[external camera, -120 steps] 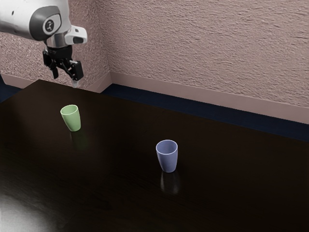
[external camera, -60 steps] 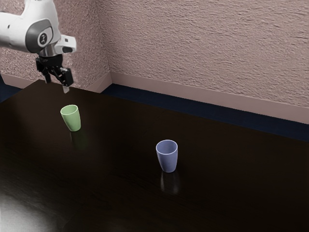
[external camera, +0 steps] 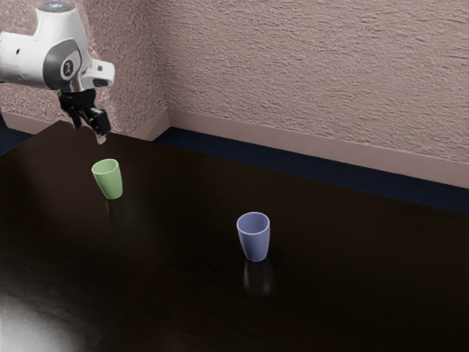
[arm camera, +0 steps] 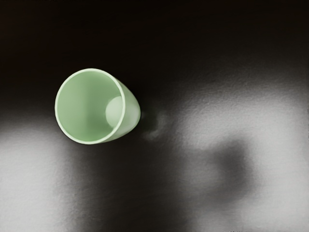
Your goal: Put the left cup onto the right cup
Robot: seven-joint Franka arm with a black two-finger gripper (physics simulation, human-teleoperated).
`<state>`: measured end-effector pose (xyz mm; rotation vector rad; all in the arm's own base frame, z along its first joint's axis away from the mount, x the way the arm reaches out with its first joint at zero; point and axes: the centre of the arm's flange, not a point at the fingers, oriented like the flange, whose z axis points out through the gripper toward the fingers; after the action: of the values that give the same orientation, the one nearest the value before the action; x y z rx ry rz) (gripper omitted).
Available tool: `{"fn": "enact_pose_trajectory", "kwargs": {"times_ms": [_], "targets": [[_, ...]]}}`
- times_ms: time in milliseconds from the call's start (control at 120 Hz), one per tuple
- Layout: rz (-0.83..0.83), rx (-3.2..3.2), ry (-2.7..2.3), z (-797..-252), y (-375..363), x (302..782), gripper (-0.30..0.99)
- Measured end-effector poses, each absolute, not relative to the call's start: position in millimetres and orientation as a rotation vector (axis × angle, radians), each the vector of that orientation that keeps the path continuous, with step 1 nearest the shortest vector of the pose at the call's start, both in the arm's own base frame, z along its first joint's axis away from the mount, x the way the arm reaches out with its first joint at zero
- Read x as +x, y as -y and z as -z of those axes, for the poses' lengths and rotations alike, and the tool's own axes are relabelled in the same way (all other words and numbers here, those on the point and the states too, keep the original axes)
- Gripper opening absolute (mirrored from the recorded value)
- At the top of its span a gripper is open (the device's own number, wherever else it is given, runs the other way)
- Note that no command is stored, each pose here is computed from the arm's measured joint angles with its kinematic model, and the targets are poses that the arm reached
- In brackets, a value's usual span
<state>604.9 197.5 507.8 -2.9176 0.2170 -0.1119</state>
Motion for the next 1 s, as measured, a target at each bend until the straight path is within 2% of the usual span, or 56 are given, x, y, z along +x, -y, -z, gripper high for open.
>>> {"fn": "enact_pose_trajectory", "kwargs": {"times_ms": [567,1000], "targets": [[0.168,-2.966,-0.238,-484,-256,617,0.69],[0.15,-2.99,-0.282,-461,-293,613,0.69]]}}
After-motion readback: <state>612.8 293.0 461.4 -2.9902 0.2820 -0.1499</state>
